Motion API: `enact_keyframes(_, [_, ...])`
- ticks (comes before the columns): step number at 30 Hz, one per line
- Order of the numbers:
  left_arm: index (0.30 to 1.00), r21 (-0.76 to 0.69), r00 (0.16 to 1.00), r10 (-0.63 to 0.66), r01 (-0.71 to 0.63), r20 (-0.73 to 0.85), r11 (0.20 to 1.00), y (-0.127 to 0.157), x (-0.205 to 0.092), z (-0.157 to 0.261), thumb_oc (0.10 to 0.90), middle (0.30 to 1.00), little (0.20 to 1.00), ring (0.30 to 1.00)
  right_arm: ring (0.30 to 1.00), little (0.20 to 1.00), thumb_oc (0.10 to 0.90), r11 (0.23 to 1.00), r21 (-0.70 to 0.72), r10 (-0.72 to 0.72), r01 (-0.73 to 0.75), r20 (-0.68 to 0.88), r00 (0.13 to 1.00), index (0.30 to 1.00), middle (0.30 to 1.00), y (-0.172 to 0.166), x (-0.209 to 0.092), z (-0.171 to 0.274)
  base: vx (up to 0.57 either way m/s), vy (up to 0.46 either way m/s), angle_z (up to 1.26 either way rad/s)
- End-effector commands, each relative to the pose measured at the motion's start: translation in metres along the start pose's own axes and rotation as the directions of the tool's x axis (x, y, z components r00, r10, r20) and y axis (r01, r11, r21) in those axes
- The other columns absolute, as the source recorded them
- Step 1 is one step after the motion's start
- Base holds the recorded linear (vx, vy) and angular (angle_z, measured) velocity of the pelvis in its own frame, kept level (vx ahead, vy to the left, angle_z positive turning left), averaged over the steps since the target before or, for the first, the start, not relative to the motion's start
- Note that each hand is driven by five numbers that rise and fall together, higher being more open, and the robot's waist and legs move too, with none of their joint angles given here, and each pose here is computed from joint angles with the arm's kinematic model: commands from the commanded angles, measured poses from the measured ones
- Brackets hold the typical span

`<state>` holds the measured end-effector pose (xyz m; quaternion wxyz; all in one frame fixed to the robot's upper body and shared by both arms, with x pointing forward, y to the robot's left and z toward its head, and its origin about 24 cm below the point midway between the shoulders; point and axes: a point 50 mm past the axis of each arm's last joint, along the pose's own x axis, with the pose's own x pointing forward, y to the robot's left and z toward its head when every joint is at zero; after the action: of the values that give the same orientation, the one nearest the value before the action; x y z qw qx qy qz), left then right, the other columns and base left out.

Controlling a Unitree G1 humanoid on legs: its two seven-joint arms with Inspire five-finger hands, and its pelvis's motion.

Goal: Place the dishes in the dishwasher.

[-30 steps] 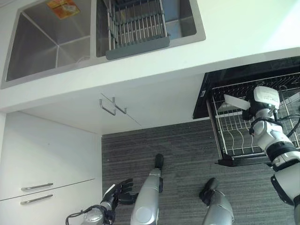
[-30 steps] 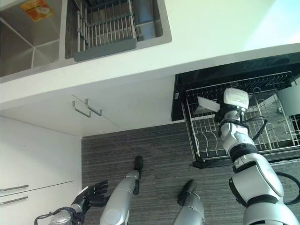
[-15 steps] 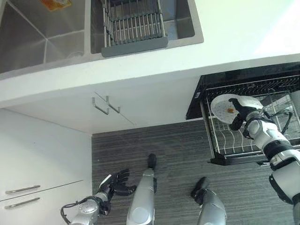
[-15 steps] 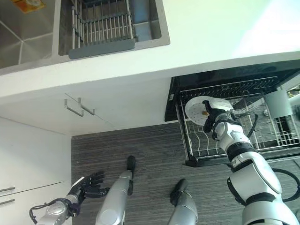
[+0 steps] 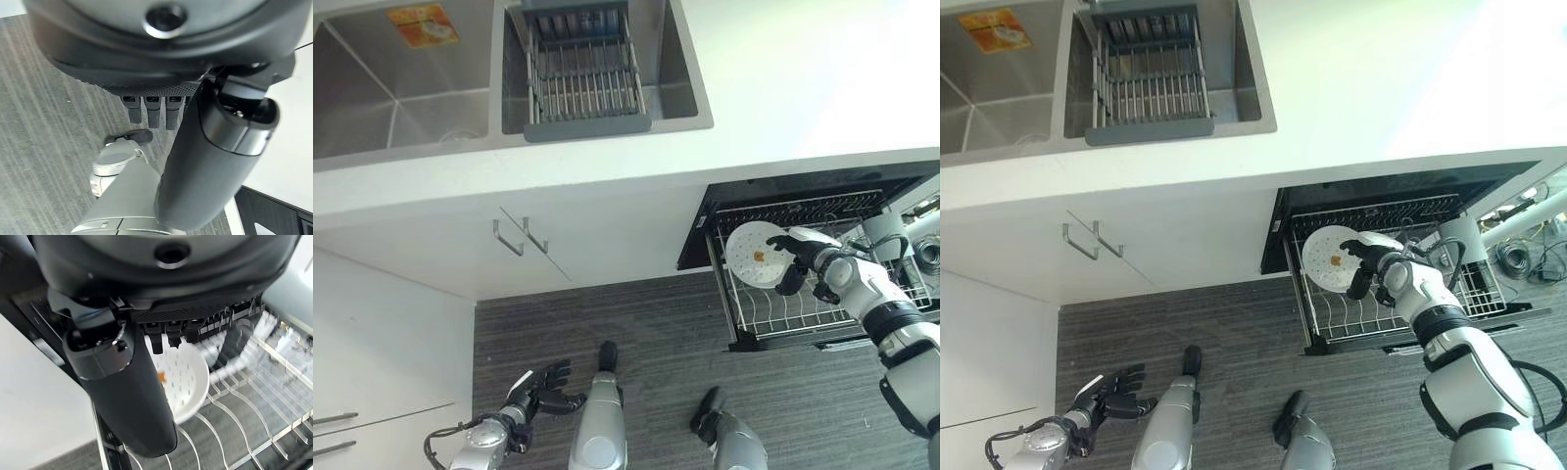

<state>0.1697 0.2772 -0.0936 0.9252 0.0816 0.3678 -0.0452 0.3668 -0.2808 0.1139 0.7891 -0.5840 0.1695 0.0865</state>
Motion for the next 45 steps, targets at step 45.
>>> enact_keyframes(45, [0.9,-0.005,0.97,-0.035,0.035,-0.242,0.999,-0.018,-0.016,-0.06,0.8,0.9,0.9,0.9,0.9,0.9,0.8,0.801,0.506,0.254,0.32,-0.771,0.585,0.9,0.9,0.111,-0.071,-0.158,0.04,0.017,0.04])
